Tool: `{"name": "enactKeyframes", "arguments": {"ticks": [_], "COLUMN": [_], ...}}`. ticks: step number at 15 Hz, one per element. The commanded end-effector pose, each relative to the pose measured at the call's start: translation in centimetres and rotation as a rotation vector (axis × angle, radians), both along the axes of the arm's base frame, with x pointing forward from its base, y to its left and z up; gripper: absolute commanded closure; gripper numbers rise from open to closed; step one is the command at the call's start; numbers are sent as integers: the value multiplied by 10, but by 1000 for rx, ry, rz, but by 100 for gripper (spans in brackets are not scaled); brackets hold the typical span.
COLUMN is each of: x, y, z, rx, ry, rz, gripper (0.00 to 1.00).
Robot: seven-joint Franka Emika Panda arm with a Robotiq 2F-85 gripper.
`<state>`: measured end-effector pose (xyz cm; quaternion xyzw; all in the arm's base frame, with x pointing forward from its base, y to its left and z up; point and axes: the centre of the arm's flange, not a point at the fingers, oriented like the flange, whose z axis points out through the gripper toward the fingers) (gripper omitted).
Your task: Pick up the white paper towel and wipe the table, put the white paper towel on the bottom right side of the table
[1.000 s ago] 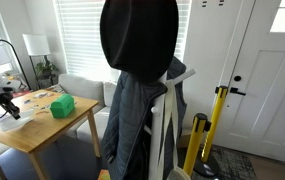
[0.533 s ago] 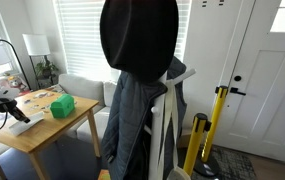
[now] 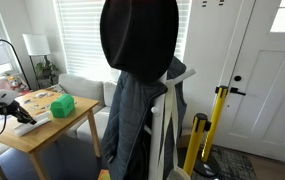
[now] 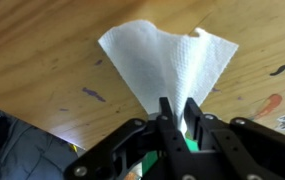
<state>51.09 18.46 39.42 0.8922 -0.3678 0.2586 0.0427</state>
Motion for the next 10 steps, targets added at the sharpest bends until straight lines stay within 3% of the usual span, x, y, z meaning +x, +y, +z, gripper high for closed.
{"name": "enactKeyframes", "arguments": {"ticks": [1,7,10], "x": [-18,-40,-57], "y": [1,7,11], "z": [17,66,81], "rx": [9,34,57], "ry": [-18,-33,5], "rz": [12,102,177], "gripper": [47,6,0]}}
